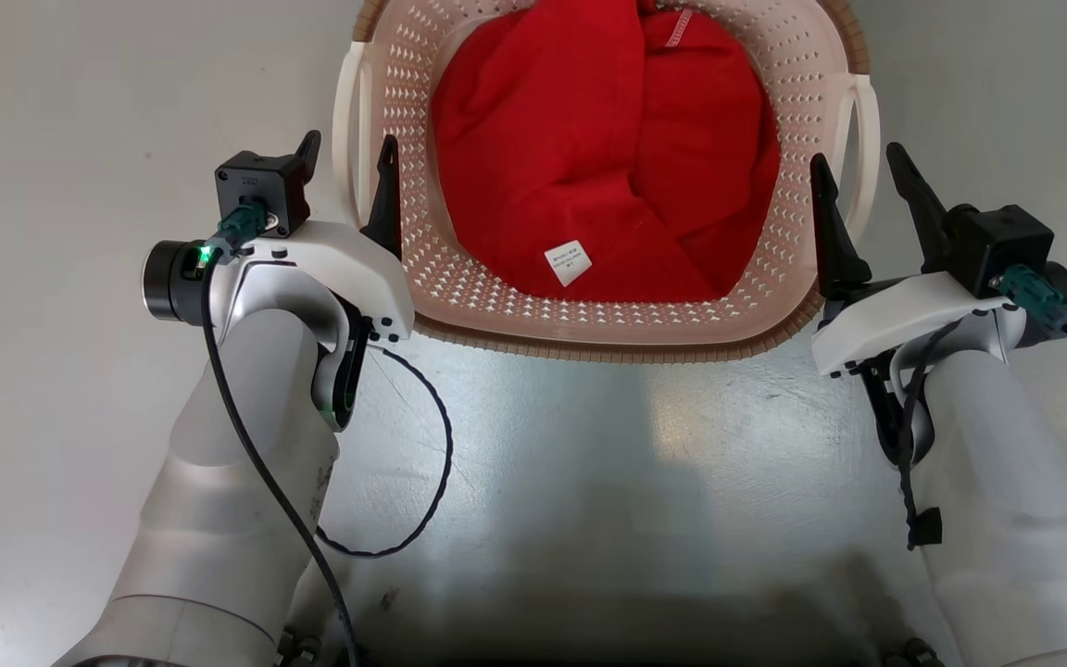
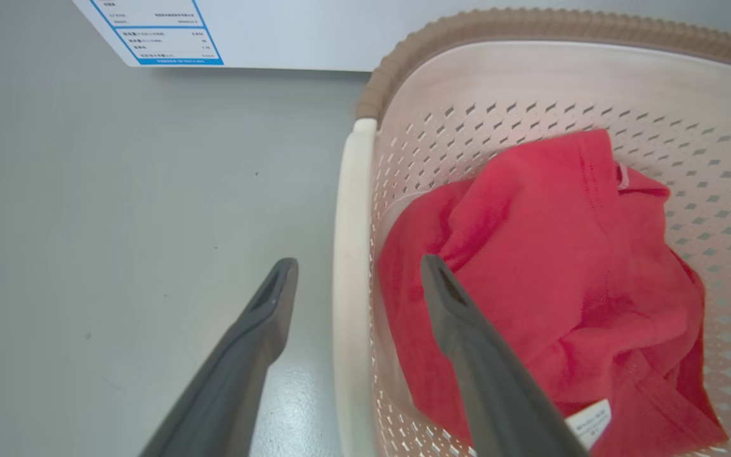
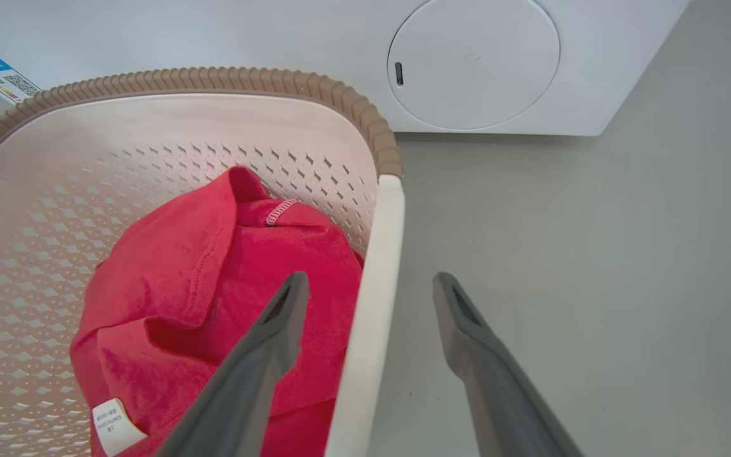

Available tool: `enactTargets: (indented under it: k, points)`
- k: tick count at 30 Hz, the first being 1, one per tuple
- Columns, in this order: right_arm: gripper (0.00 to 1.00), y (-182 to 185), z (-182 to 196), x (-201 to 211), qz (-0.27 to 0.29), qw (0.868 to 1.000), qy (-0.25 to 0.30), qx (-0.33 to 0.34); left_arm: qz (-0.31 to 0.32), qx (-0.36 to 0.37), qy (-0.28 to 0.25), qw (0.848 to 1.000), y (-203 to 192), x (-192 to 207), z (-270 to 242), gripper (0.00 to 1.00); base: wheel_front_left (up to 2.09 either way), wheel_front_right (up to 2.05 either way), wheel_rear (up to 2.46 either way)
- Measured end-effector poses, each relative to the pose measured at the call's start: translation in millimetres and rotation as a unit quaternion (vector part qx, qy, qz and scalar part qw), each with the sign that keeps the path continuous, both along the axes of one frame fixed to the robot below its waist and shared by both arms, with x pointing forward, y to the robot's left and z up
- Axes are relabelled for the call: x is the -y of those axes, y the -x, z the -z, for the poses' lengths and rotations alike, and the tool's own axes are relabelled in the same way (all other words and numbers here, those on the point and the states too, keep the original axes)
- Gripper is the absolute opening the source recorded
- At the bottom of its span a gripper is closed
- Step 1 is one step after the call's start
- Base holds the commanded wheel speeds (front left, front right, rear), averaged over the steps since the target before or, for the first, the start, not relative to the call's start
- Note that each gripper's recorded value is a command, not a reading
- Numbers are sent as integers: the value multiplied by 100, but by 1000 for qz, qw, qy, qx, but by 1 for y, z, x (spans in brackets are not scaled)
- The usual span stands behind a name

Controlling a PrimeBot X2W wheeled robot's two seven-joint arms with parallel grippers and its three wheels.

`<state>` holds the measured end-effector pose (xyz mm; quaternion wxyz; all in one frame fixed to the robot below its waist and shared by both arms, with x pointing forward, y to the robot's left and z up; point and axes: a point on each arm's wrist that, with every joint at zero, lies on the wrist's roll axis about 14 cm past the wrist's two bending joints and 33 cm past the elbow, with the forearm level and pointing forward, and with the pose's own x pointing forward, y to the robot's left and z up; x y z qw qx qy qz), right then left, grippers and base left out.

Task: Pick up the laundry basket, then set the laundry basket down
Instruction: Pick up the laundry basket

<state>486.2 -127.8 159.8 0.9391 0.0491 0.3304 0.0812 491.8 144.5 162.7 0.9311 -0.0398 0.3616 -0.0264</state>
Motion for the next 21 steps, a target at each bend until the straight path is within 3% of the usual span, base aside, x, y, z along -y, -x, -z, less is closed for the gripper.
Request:
enactTargets:
  k: [21]
  points:
    - [100,13,20,-9,-10,999,-11,-35,23,-30,-4,999,11,8,20,100,0,0,0]
